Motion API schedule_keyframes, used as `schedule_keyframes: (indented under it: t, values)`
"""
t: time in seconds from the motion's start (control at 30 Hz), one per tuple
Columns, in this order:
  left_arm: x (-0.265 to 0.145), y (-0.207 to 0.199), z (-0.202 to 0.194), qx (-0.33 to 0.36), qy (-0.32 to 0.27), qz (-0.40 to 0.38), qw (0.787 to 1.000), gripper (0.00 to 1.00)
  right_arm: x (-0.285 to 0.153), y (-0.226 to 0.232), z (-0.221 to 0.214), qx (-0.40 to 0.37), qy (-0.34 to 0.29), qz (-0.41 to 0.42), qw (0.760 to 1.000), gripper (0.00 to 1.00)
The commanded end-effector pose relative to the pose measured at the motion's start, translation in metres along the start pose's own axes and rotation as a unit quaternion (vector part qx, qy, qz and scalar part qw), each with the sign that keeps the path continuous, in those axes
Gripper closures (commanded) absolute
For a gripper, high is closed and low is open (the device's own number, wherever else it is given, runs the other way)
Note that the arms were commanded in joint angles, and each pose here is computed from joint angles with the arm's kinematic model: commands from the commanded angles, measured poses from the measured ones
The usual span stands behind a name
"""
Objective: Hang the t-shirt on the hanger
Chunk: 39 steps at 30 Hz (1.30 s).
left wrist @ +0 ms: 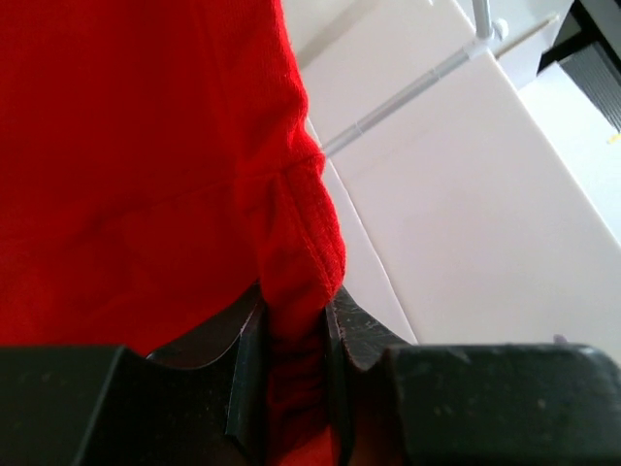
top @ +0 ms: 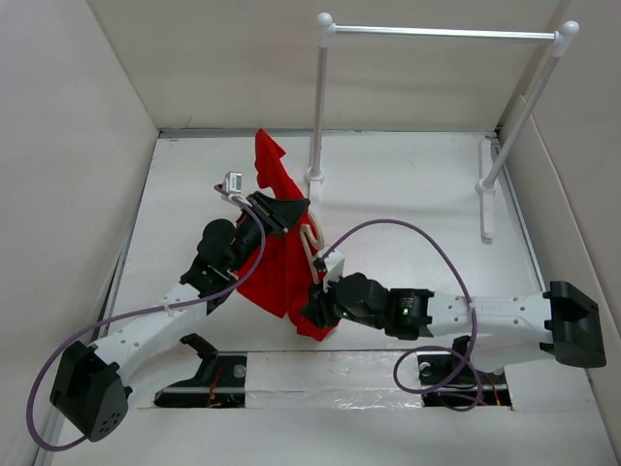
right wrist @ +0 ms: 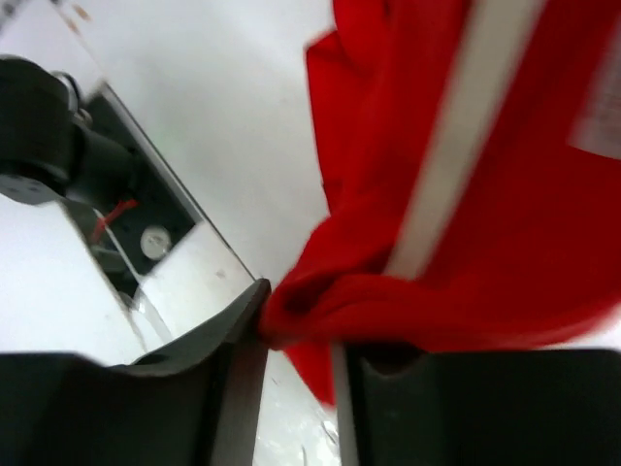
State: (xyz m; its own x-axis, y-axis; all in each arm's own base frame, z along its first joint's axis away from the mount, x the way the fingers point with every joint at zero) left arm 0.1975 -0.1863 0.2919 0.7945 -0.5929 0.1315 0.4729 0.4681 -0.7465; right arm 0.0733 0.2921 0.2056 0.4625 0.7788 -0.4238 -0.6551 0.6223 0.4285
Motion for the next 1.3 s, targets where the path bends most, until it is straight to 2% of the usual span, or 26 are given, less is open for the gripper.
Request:
schedule_keyframes:
  t: [0.0, 0.1, 0.13, 0.27, 0.33, 0.37, 0.4, 0.5, 0.67, 0.7, 0.8, 0.87, 1.27]
  values:
    - [-0.013, -0.008, -0.002, -0.017, 0.024, -0.035, 0.999, 1.00, -0.016, 0.007, 0.010, 0.021, -0.025, 0.013, 0.999, 0.53]
    - [-0.023, 0.008, -0.017, -0.025, 0.045, -0.013, 0.999, 1.00, -0.040, 0.008, 0.023, 0.038, -0.061, 0.038, 0.997, 0.35]
    - [-0.025, 0.011, -0.019, -0.027, 0.046, -0.005, 0.999, 1.00, -0.053, 0.008, 0.029, 0.044, -0.079, 0.050, 0.995, 0.32]
    - [-0.029, 0.023, -0.028, -0.030, 0.054, 0.016, 0.998, 1.00, -0.068, 0.012, 0.042, 0.044, -0.107, 0.070, 0.991, 0.30]
    - [-0.028, 0.023, -0.029, -0.032, 0.052, 0.011, 0.998, 1.00, -0.069, 0.011, 0.043, 0.034, -0.103, 0.062, 0.992, 0.44]
    - [-0.026, 0.023, -0.029, -0.033, 0.053, 0.012, 0.998, 1.00, -0.068, 0.014, 0.048, 0.035, -0.111, 0.063, 0.991, 0.57]
    - [-0.025, 0.023, -0.029, -0.033, 0.054, 0.011, 0.998, 1.00, -0.065, 0.014, 0.048, 0.033, -0.110, 0.059, 0.992, 0.80]
    - [-0.024, 0.023, -0.029, -0.034, 0.058, 0.012, 0.998, 1.00, -0.052, 0.018, 0.050, 0.033, -0.130, 0.060, 0.989, 1.00]
    - [-0.027, 0.024, -0.031, -0.044, 0.057, 0.005, 0.997, 1.00, -0.029, 0.008, 0.044, 0.047, -0.152, -0.010, 0.987, 1.00]
    - [-0.026, 0.024, -0.031, -0.044, 0.058, 0.006, 0.997, 1.00, -0.025, 0.007, 0.043, 0.046, -0.157, -0.014, 0.986, 0.91]
    - [-0.027, 0.025, -0.033, -0.047, 0.062, 0.004, 0.997, 1.00, -0.016, 0.004, 0.040, 0.038, -0.168, -0.027, 0.985, 0.75]
    - [-0.028, 0.024, -0.033, -0.048, 0.063, 0.001, 0.997, 1.00, -0.011, 0.004, 0.041, 0.038, -0.168, -0.044, 0.984, 0.72]
    - [-0.028, 0.024, -0.034, -0.046, 0.067, -0.004, 0.997, 1.00, 0.007, -0.005, 0.031, 0.032, -0.163, -0.102, 0.981, 0.67]
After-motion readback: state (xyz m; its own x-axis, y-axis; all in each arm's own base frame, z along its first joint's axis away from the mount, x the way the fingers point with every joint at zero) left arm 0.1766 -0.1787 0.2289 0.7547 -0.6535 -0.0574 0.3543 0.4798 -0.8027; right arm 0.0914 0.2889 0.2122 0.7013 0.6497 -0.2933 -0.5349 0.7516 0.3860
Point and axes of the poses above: each gripper's point midway between its finger pads, its own x axis out along the fingers, its own y axis along the line the jaws close on, z = x × y, the point moved 10 cm from there along -x, back along the fingers, and after that the axes turned 6 degrees about x, right-handed, at the moved point
